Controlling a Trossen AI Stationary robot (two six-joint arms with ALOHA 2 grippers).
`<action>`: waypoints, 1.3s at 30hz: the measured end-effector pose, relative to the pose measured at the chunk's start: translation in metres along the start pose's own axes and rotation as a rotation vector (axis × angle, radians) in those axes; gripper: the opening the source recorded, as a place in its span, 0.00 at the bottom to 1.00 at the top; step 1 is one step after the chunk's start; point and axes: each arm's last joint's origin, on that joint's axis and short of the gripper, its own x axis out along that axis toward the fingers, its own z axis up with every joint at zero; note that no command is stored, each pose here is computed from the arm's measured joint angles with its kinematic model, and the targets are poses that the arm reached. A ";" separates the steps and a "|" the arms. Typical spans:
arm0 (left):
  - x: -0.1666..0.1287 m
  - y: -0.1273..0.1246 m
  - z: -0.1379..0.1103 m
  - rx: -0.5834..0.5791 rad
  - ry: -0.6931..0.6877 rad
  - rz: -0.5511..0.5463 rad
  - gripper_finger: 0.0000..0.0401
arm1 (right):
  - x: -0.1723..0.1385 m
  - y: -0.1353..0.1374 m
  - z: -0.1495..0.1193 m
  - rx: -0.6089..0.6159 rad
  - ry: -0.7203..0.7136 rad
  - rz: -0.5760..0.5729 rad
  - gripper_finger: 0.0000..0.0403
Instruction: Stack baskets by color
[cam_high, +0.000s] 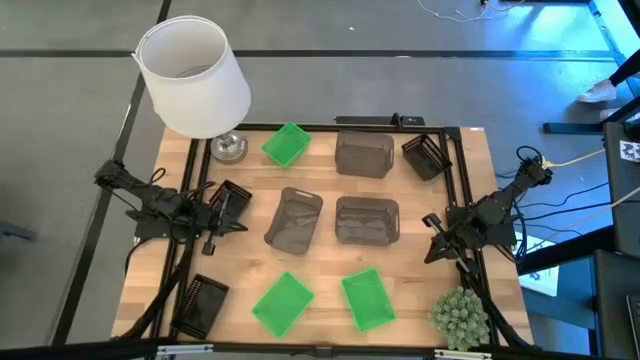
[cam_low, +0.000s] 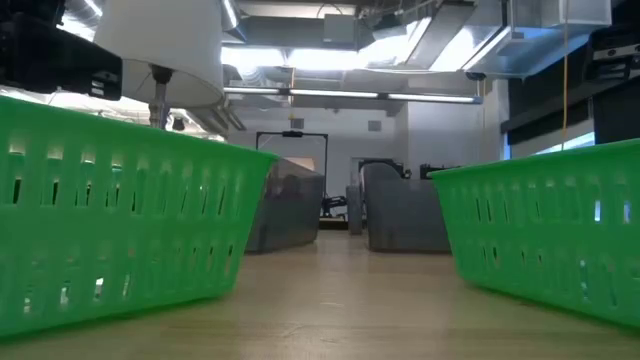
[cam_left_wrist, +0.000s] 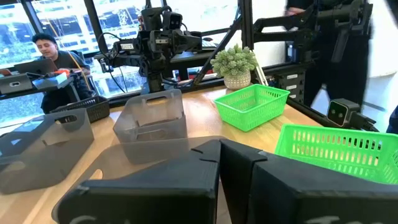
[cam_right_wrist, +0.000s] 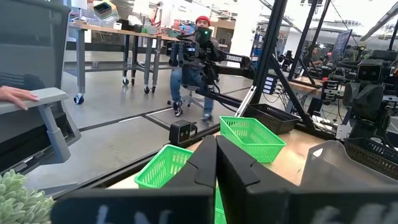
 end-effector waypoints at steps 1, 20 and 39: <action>0.000 0.000 0.000 0.000 0.000 0.000 0.00 | 0.000 0.000 0.000 0.000 0.000 0.000 0.02; 0.000 0.000 0.000 0.000 -0.001 0.000 0.00 | 0.000 0.000 0.000 0.000 -0.003 -0.003 0.02; 0.000 0.000 0.000 0.000 0.000 0.000 0.00 | -0.008 -0.020 0.020 -0.151 -0.072 -0.662 0.02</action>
